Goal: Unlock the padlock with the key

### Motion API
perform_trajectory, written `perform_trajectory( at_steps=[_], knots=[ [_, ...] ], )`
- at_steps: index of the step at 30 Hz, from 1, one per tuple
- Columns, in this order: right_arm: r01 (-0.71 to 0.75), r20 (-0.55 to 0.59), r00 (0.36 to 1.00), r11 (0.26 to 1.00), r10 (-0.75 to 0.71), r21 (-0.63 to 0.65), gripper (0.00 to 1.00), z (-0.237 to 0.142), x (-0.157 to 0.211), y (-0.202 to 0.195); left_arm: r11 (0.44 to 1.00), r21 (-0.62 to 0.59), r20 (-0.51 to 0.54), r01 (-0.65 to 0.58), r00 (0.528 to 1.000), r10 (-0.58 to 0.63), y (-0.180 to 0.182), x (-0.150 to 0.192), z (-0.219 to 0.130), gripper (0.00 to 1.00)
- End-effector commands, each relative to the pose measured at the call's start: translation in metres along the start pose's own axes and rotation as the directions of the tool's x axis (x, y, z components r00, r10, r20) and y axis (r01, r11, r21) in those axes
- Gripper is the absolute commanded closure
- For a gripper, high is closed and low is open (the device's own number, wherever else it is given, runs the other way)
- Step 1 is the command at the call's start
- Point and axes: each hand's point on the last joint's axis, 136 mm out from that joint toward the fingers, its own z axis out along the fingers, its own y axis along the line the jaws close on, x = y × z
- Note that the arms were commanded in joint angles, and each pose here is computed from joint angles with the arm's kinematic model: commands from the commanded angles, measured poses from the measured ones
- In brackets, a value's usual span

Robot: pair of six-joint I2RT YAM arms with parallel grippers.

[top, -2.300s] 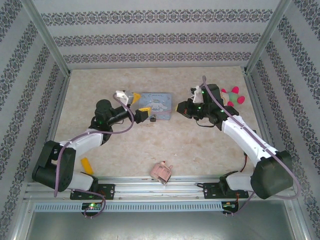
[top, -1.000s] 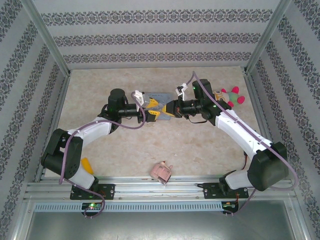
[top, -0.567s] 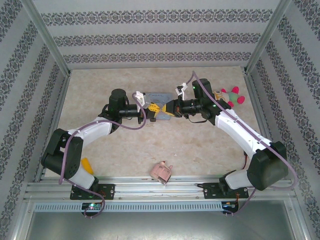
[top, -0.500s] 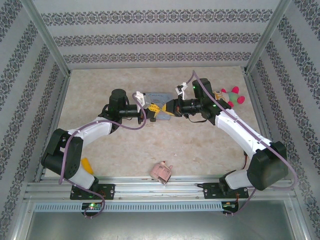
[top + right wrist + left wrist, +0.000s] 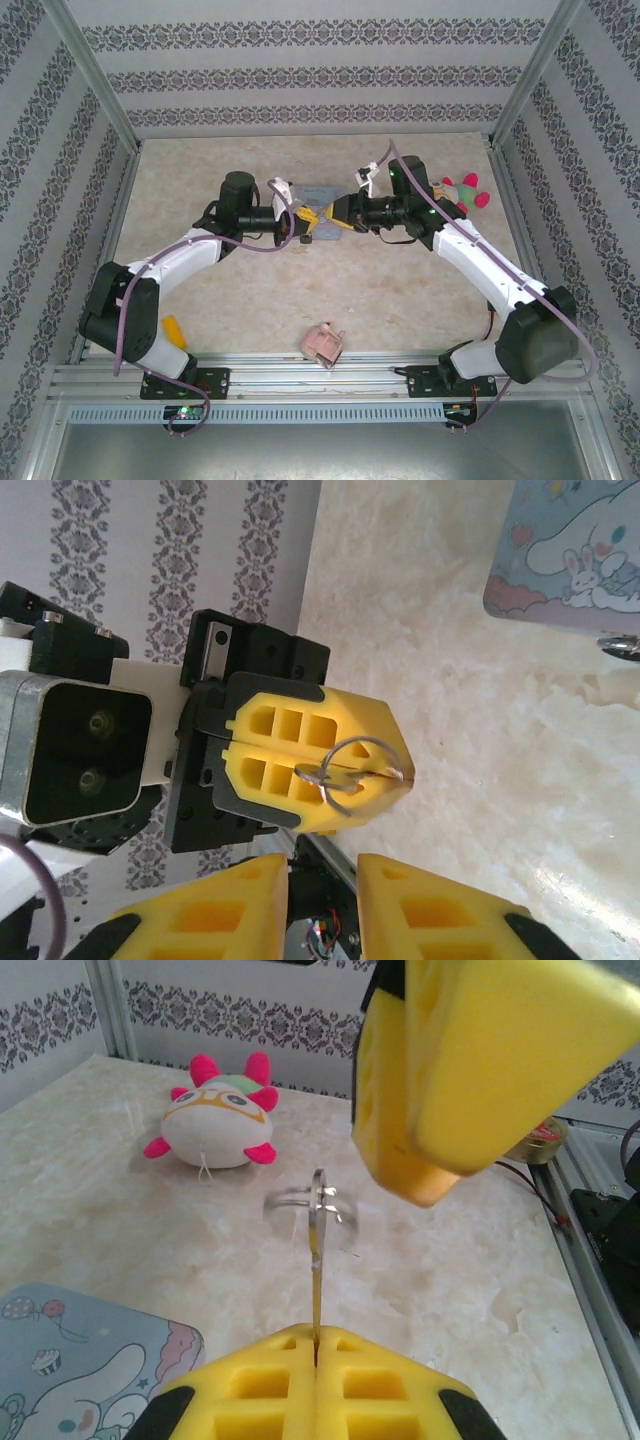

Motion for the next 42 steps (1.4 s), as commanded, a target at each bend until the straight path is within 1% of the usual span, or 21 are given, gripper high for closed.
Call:
perform_trajectory(
  at_steps=[1,4,7,10,14,21,28,33,42],
  knots=[
    [0.152,0.108,0.982,0.988,-0.152,0.007,0.7,-0.025,-0.015,0.03,0.999,0.017,-0.115,0.035,0.993,-0.032,-0.015,0.004,-0.01,1.0],
    [0.265,0.159,0.949,0.962,-0.273,0.067,0.68,-0.035,-0.019,0.039,0.999,0.028,-0.167,0.04,0.985,-0.035,-0.023,0.005,-0.016,1.0],
    [0.396,0.175,0.893,0.908,-0.415,0.134,0.68,-0.039,-0.018,0.045,0.998,0.05,-0.192,0.027,0.981,-0.017,-0.031,0.0,-0.023,1.0],
    [0.507,0.142,0.839,0.849,-0.526,0.149,0.68,-0.035,-0.012,0.051,0.996,0.083,-0.218,0.016,0.976,0.002,-0.042,-0.004,-0.03,1.0],
    [0.583,0.085,0.801,0.804,-0.593,0.117,0.65,-0.023,-0.003,0.057,0.994,0.109,-0.236,-0.006,0.971,0.032,-0.053,-0.009,-0.039,1.0],
    [0.602,0.007,0.799,0.799,-0.602,-0.007,0.65,-0.001,0.009,0.063,0.992,0.121,-0.205,-0.04,0.977,0.064,-0.063,-0.015,-0.046,1.0],
    [0.588,-0.049,0.802,0.802,-0.595,-0.105,0.65,0.011,0.02,0.066,0.99,0.119,-0.184,-0.069,0.979,0.091,-0.067,-0.02,-0.049,1.0],
    [0.59,-0.057,0.798,0.797,-0.6,-0.13,0.64,0.012,0.025,0.069,0.991,0.115,-0.183,-0.067,0.979,0.088,-0.065,-0.019,-0.048,1.0],
    [0.578,-0.072,0.805,0.806,-0.589,-0.13,0.64,0.014,0.027,0.066,0.991,0.117,-0.178,-0.071,0.98,0.092,-0.066,-0.02,-0.048,1.0]
  ],
)
